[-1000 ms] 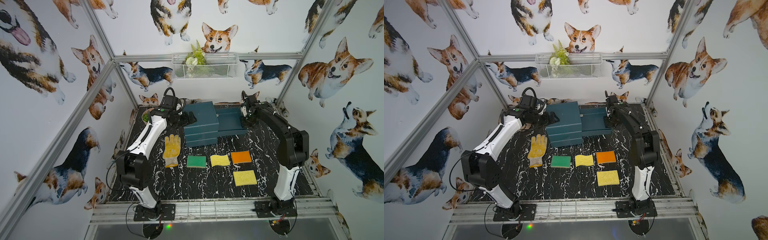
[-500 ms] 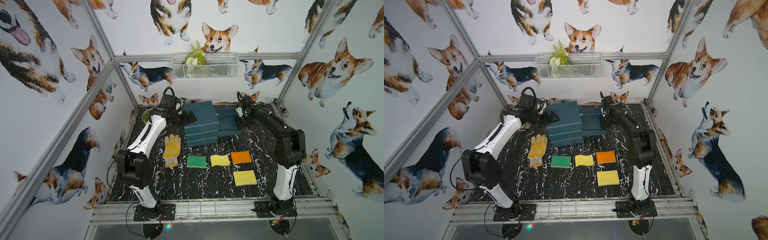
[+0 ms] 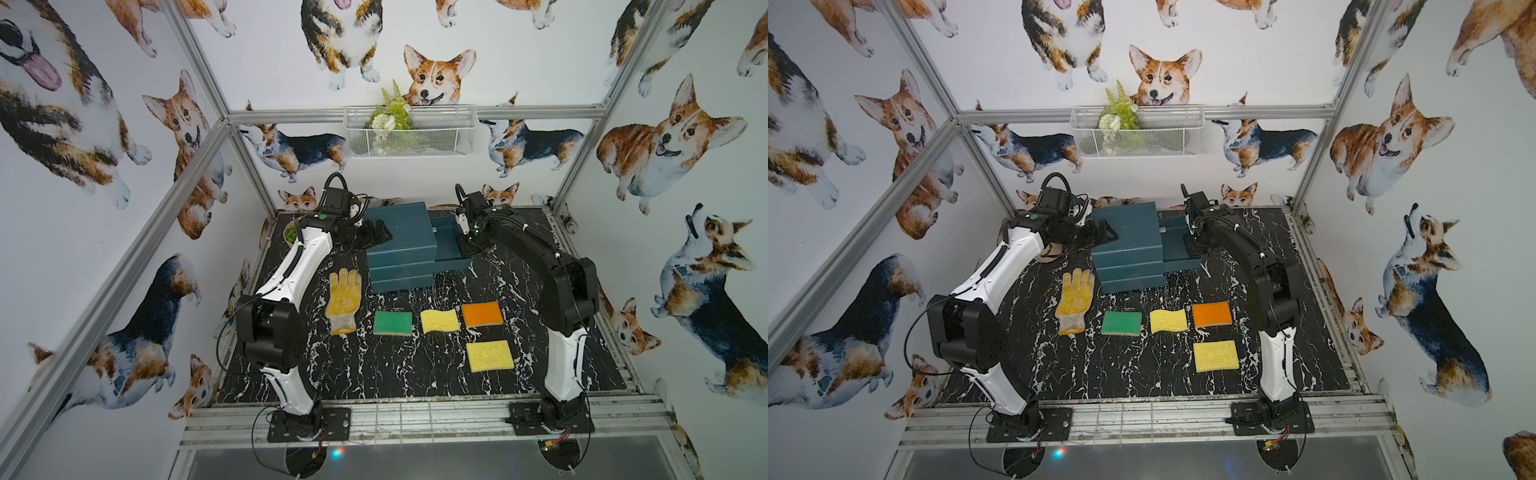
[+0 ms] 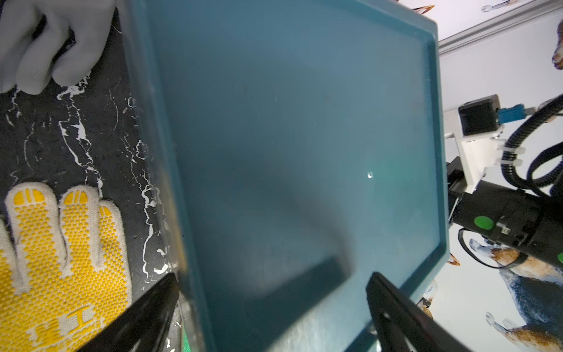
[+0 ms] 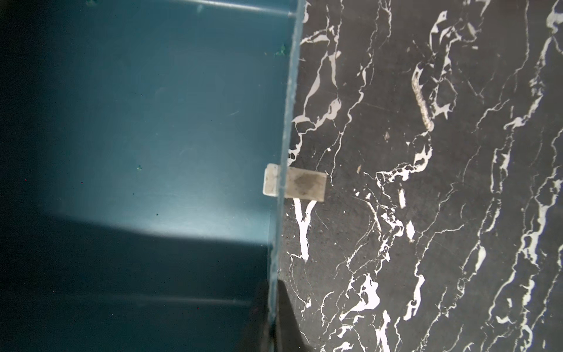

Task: Take the sponge out of the drawer
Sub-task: Close the drawer of the storage box.

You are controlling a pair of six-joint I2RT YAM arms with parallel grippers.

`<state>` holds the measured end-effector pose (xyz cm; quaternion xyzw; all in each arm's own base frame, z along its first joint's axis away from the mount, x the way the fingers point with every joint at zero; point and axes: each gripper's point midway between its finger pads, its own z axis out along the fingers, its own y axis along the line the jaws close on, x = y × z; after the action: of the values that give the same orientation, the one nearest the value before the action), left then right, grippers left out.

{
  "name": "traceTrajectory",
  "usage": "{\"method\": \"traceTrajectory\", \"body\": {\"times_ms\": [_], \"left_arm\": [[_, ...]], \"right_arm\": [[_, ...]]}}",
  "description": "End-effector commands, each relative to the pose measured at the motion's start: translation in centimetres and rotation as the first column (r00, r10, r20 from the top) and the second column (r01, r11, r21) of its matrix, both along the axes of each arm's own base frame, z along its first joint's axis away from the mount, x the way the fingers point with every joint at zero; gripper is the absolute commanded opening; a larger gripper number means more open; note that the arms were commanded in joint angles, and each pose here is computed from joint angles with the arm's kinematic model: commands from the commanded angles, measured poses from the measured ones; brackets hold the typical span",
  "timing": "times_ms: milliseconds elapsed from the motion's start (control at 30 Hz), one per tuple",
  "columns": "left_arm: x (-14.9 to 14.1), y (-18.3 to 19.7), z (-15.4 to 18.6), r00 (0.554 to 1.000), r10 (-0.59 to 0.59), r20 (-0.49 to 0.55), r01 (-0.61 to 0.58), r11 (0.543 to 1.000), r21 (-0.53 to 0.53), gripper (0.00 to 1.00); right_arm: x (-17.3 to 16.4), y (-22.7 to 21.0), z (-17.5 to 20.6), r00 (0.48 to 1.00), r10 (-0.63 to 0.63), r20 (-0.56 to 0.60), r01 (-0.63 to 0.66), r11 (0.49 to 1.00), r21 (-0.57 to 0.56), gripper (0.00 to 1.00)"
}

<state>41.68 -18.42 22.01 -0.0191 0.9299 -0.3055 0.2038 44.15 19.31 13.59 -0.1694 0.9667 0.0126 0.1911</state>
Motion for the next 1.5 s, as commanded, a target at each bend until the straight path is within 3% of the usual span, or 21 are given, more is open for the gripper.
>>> {"method": "traceTrajectory", "body": {"times_ms": [0,167,267,500,667,767,1000,1233,1467], "left_arm": [[0.3,-0.8,0.9,0.999,-0.040,0.028,0.041,0.998,-0.049,0.98],[0.5,-0.6,0.7,0.999,-0.041,0.025,0.042,0.998,-0.056,0.98],[0.5,-0.5,0.6,0.999,-0.041,0.021,0.043,0.997,-0.061,0.98],[0.7,0.0,0.9,0.999,-0.037,0.029,0.039,0.997,-0.062,0.98],[0.5,0.8,1.8,0.998,-0.031,0.050,0.034,0.998,-0.054,0.98],[0.5,1.3,2.4,0.998,-0.020,0.063,0.023,0.998,-0.053,0.98],[0.3,3.0,3.2,0.997,0.014,0.082,-0.012,1.000,-0.021,0.98],[0.3,3.3,2.7,0.997,0.028,0.073,-0.025,0.999,-0.039,0.99],[0.2,3.4,1.5,0.998,0.023,0.058,-0.022,1.000,-0.015,0.99]], "right_arm": [[-0.8,3.0,-0.2,0.999,0.047,-0.026,-0.045,0.996,0.072,0.00],[-1.7,5.3,0.3,0.999,0.015,-0.034,-0.010,0.989,0.148,0.00],[-2.2,6.4,0.6,1.000,0.004,-0.025,0.001,0.984,0.180,0.08],[-2.5,3.4,1.9,0.997,-0.078,0.011,0.077,0.994,0.084,0.35],[-2.7,0.8,4.5,0.986,-0.151,0.075,0.141,0.983,0.120,0.62],[-2.6,-1.1,5.4,0.970,-0.221,0.097,0.202,0.964,0.176,0.71],[-2.6,-3.8,2.5,0.963,-0.270,0.006,0.264,0.947,0.184,0.78],[-1.8,-0.9,-1.0,0.968,-0.232,-0.100,0.251,0.928,0.275,0.73],[-1.2,2.4,-1.5,0.979,-0.182,-0.091,0.203,0.918,0.341,0.70]]}}
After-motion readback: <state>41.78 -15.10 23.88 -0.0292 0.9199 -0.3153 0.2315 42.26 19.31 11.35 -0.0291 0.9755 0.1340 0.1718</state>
